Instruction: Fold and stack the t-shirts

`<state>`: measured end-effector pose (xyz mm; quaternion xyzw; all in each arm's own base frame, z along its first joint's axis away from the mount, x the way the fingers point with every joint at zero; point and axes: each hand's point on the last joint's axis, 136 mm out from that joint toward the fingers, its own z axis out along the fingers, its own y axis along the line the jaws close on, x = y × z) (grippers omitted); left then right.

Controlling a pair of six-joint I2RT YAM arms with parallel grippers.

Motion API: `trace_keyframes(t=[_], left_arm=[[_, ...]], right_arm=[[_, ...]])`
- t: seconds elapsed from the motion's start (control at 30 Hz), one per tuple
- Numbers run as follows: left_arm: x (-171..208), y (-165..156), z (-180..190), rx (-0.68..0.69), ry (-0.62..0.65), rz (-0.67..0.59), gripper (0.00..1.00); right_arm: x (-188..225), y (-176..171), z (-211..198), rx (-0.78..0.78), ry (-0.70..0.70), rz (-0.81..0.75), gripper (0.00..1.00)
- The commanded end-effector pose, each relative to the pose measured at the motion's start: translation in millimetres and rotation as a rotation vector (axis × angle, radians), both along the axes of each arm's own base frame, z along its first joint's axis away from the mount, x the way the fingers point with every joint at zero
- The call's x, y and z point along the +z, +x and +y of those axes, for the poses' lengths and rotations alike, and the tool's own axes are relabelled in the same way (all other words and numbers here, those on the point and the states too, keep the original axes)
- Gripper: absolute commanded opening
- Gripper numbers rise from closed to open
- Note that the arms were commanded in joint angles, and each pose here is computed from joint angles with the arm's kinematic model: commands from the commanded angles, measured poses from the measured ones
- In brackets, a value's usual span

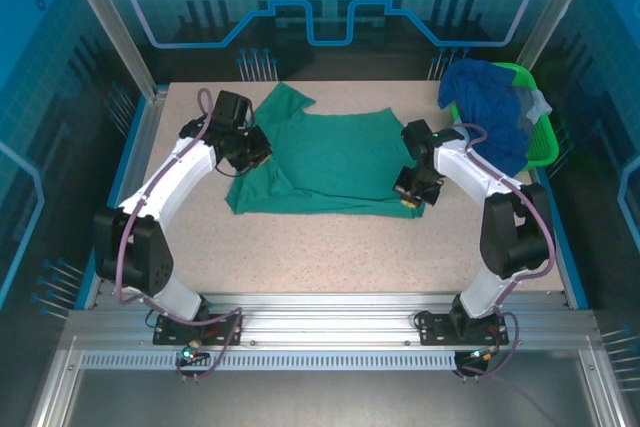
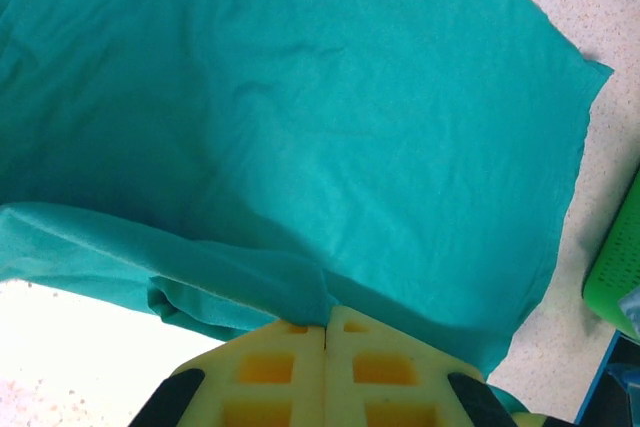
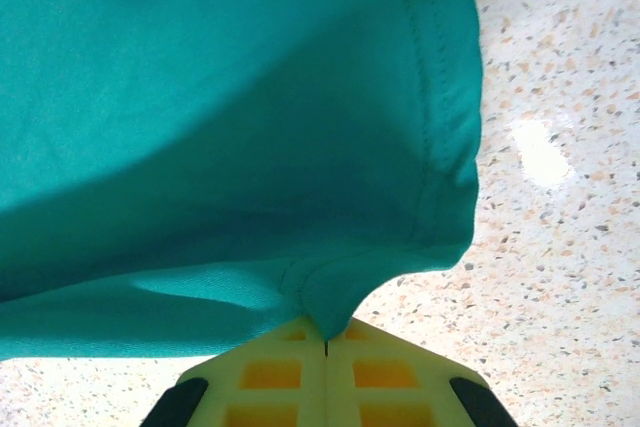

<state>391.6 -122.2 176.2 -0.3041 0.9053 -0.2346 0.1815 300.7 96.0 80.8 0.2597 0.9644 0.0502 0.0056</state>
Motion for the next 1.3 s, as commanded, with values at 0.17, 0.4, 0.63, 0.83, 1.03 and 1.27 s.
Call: trace_keyframes(t=[0.17, 0.4, 0.63, 0.83, 1.03, 1.27], left_arm=[[3.3, 24.0, 4.1, -0.014, 0.027, -0.046, 0.0], [8.4, 38.8, 8.5, -0.039, 0.079, -0.064, 0.0], [7.4, 45.9, 12.7, -0.056, 0.12, -0.051, 0.0], [-16.0, 51.3, 15.3, -0.08, 0.14, -0.005, 0.0], [-30.1, 67.6, 18.1, -0.088, 0.152, -0.005, 0.0], [-44.7, 86.7, 22.1, -0.083, 0.153, 0.015, 0.0]], right_arm=[[-3.7, 12.7, -14.5, -0.081, -0.016, 0.018, 0.0], [1.3, 28.2, -13.9, -0.081, -0.02, 0.003, 0.0], [2.7, 39.8, -14.2, -0.08, -0.025, -0.005, 0.0], [-12.9, 47.6, -16.0, -0.073, -0.038, 0.031, 0.0], [-19.5, 64.5, -19.9, -0.058, -0.067, 0.022, 0.0], [-26.2, 80.9, -16.7, -0.03, -0.07, 0.041, 0.0]])
